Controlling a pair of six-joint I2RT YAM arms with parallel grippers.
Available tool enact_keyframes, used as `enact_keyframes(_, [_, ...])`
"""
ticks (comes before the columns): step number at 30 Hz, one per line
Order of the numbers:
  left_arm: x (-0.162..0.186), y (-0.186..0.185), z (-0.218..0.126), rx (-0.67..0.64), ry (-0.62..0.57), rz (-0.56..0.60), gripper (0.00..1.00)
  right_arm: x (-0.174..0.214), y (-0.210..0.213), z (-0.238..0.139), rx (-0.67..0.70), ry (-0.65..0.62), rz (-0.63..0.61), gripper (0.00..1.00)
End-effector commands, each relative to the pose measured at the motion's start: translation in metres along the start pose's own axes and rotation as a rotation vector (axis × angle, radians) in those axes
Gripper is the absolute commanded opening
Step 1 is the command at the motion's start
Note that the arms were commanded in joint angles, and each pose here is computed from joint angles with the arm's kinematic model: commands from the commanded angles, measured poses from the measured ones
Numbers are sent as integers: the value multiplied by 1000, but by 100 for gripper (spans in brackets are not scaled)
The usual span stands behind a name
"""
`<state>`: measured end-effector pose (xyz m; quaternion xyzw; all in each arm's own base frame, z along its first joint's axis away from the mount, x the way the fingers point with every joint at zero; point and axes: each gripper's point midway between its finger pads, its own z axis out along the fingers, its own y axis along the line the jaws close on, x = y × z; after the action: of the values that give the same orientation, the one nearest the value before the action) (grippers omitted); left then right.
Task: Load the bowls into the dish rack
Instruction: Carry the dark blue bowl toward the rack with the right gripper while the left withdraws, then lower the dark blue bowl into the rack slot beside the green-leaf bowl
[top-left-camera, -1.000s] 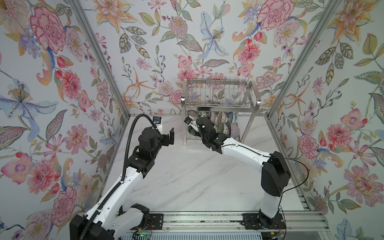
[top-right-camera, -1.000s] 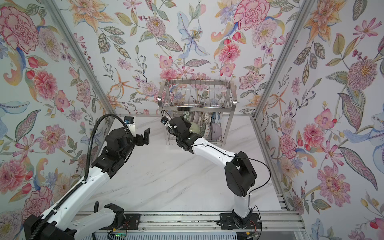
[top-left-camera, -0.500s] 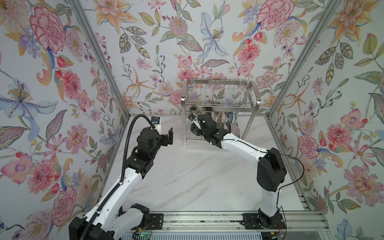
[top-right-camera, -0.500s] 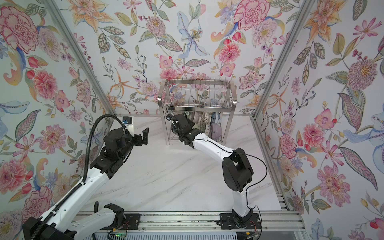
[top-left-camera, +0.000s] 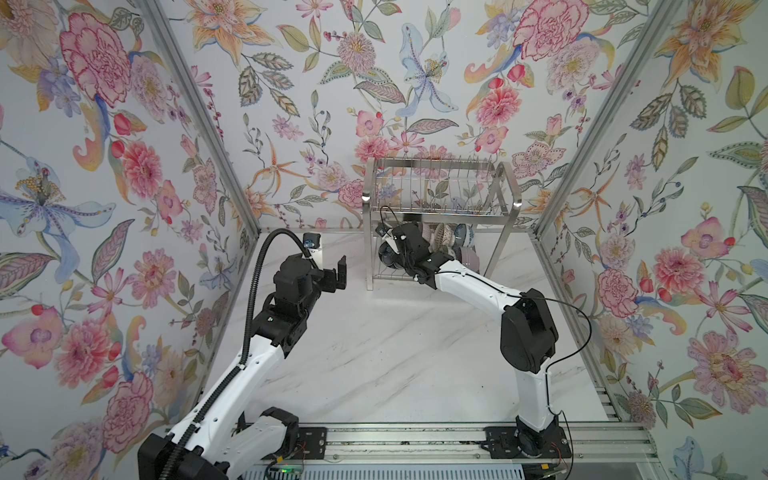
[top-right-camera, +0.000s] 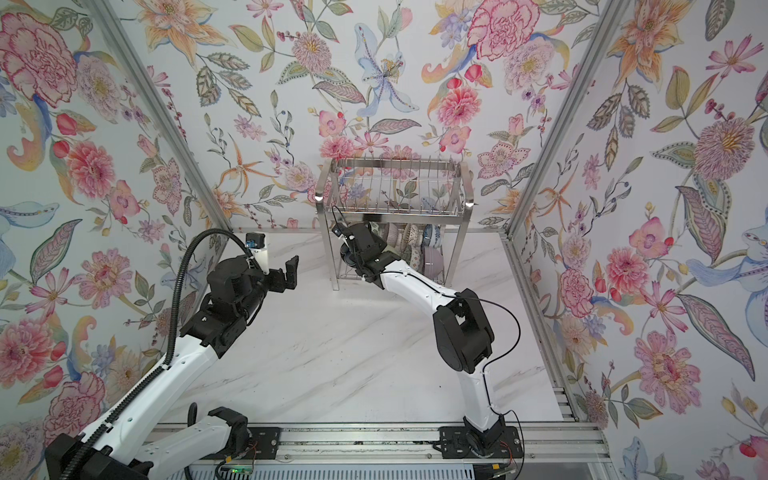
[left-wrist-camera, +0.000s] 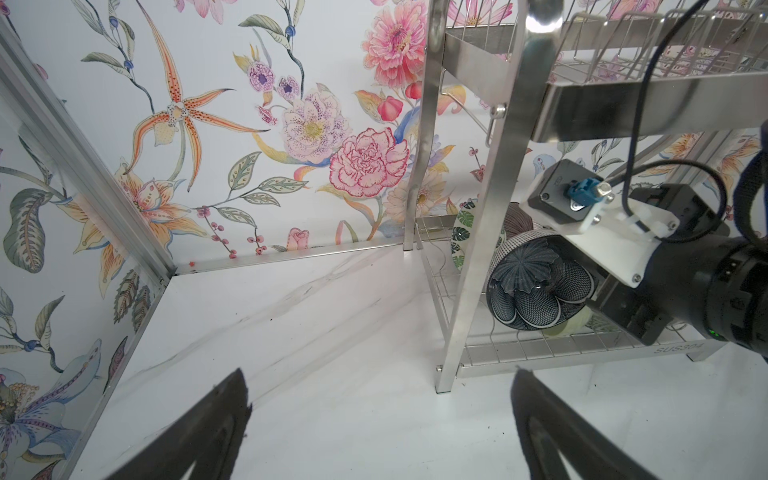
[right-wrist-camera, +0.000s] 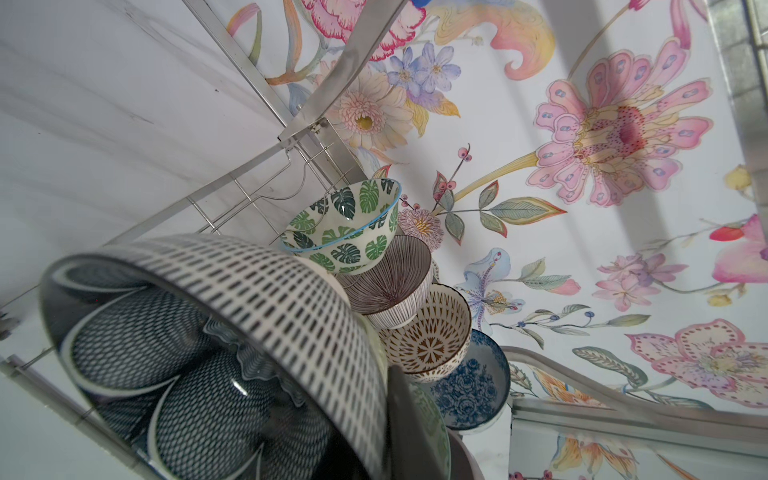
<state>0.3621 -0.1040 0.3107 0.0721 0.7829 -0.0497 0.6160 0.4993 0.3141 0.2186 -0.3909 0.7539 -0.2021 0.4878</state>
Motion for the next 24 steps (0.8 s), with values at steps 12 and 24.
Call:
enact_keyframes(12, [-1,3,-3,-1,-3,-21,100,-28,-25,14,70,-57,86,0])
enact_keyframes(24, [2,5,-4,-9,2,-18,99,-27,-22,30,111,-36,24,0])
